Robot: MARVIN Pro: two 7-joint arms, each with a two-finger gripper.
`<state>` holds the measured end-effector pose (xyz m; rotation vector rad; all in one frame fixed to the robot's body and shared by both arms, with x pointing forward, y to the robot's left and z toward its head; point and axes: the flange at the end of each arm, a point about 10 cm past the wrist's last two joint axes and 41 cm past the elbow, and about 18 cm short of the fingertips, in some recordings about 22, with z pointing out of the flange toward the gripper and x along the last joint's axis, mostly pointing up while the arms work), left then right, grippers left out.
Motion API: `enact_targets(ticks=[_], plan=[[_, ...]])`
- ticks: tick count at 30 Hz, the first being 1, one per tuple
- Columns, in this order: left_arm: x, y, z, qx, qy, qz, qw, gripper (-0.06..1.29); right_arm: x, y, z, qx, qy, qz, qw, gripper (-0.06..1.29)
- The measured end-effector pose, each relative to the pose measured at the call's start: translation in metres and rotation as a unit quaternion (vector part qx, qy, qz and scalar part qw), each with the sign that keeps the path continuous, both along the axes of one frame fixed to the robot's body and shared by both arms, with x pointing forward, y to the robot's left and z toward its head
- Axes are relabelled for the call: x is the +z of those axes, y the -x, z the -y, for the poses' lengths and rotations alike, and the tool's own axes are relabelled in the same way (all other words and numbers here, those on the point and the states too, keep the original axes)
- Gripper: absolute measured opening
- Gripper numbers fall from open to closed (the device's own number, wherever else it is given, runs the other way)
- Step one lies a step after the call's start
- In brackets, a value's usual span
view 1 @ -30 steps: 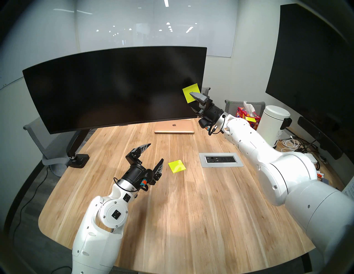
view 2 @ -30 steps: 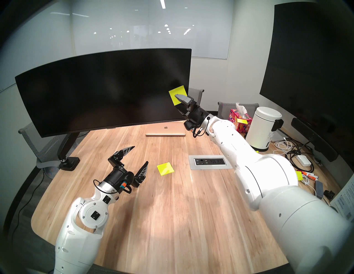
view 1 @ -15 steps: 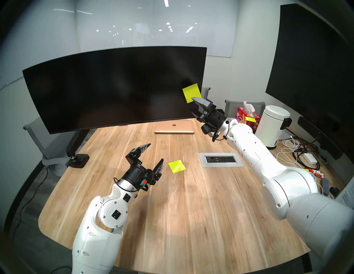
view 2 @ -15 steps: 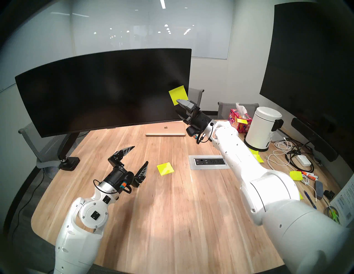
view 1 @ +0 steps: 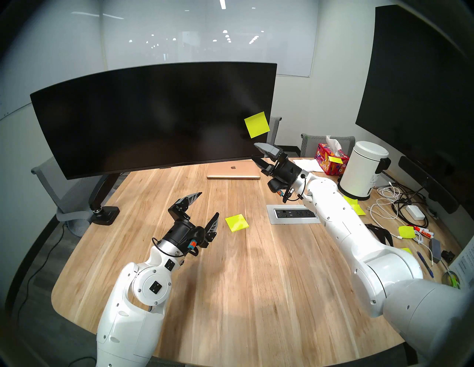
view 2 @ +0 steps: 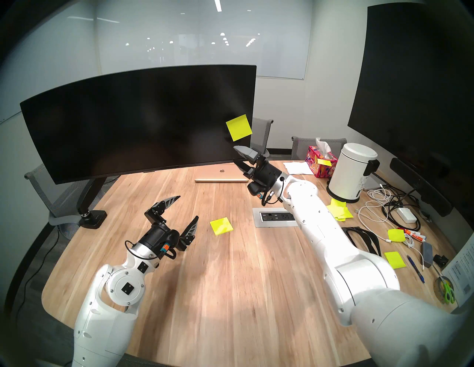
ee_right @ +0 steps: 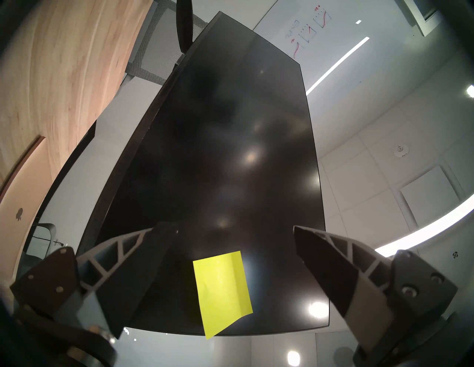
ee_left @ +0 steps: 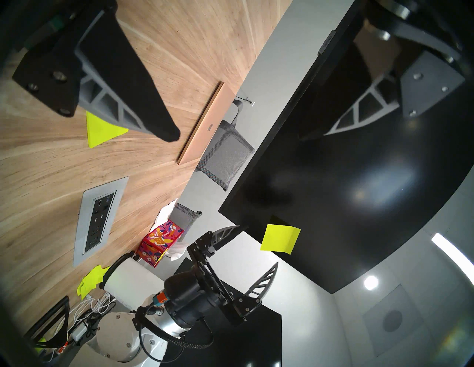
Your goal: Peel one sticky note off the pad and stick it onto the monitor, then press it flat
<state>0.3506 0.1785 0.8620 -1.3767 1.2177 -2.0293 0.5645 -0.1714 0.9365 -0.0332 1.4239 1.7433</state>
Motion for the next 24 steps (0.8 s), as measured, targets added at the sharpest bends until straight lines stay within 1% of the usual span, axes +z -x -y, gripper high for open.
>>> enact_targets(ticks=[2, 8, 15, 20, 24], plan=[[0.0, 0.0, 0.0, 0.0, 0.0, 0.0, 1.0, 1.27, -0.001, 0.002, -0.001, 0.001, 0.001, 0.0, 1.0, 1.23], [0.0, 0.0, 0.0, 0.0, 0.0, 0.0, 1.0, 1.27, -0.008, 0.016, -0.005, 0.004, 0.004, 0.002, 1.0, 1.23], [0.0, 0.0, 0.0, 0.0, 0.0, 0.0, 1.0, 1.27, -0.015, 0.027, -0.006, -0.008, 0.007, -0.003, 0.9999, 1.23], [0.0, 0.0, 0.0, 0.0, 0.0, 0.0, 1.0, 1.27, -0.023, 0.034, 0.002, -0.015, -0.006, -0.018, 0.9997, 1.23], [0.0, 0.0, 0.0, 0.0, 0.0, 0.0, 1.0, 1.27, -0.024, 0.039, 0.009, -0.011, -0.015, -0.021, 0.9996, 1.23]])
